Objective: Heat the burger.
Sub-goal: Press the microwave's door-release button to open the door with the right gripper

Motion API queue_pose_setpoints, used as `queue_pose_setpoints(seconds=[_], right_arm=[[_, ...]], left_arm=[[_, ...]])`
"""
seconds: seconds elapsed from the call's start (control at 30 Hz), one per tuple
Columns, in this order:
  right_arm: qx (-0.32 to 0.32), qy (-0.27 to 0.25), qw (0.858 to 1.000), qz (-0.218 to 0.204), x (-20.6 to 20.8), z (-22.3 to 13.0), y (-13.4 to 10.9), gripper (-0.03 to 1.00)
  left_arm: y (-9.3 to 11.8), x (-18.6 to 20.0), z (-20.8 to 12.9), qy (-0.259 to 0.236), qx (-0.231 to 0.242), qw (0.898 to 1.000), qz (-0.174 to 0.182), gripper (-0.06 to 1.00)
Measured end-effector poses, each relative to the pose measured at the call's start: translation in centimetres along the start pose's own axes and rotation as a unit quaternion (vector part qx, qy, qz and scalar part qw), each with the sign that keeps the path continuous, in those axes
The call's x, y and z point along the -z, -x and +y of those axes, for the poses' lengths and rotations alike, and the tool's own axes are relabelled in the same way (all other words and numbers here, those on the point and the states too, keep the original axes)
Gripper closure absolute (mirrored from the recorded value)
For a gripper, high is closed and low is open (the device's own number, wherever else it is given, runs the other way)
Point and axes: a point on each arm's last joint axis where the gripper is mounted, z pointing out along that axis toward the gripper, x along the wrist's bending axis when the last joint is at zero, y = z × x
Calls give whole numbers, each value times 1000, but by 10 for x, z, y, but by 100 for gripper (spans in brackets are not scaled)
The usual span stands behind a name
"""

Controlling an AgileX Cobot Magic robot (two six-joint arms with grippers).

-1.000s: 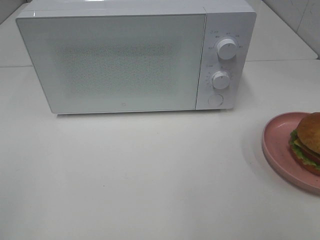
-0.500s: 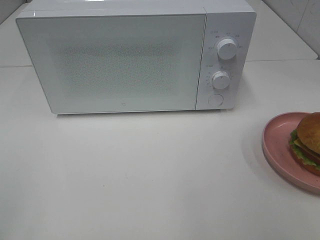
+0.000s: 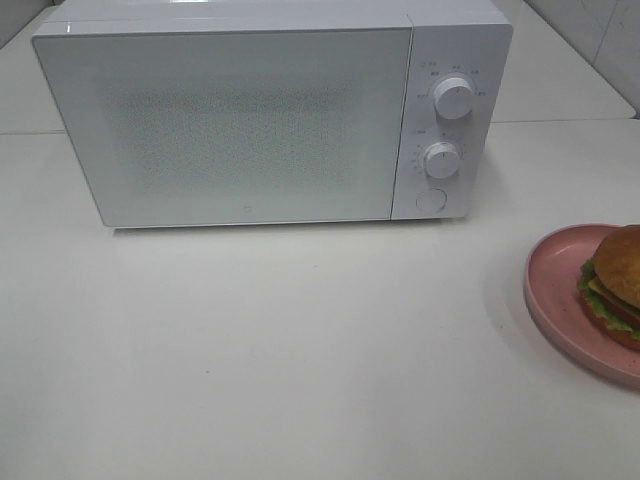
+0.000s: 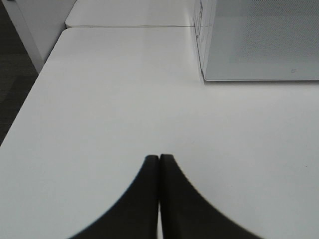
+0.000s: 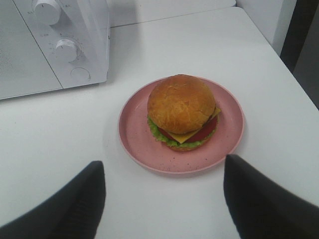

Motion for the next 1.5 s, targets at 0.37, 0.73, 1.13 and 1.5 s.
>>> queue_pose_setpoints(seconds=[0.37,0.73,1.13,1.5], right_arm=[[1,1,1000,1,-2,5,-1,33],[12,-21,1000,4,-45,38,-8,33],[24,-38,999,14,-115,62,-16,33],[29,-34,999,26,-179,66,-23,33]], left_arm=[[0,0,0,0,0,1000,0,94],[0,0,0,0,0,1000,0,94],[0,0,0,0,0,1000,0,94],[0,0,0,0,0,1000,0,94]])
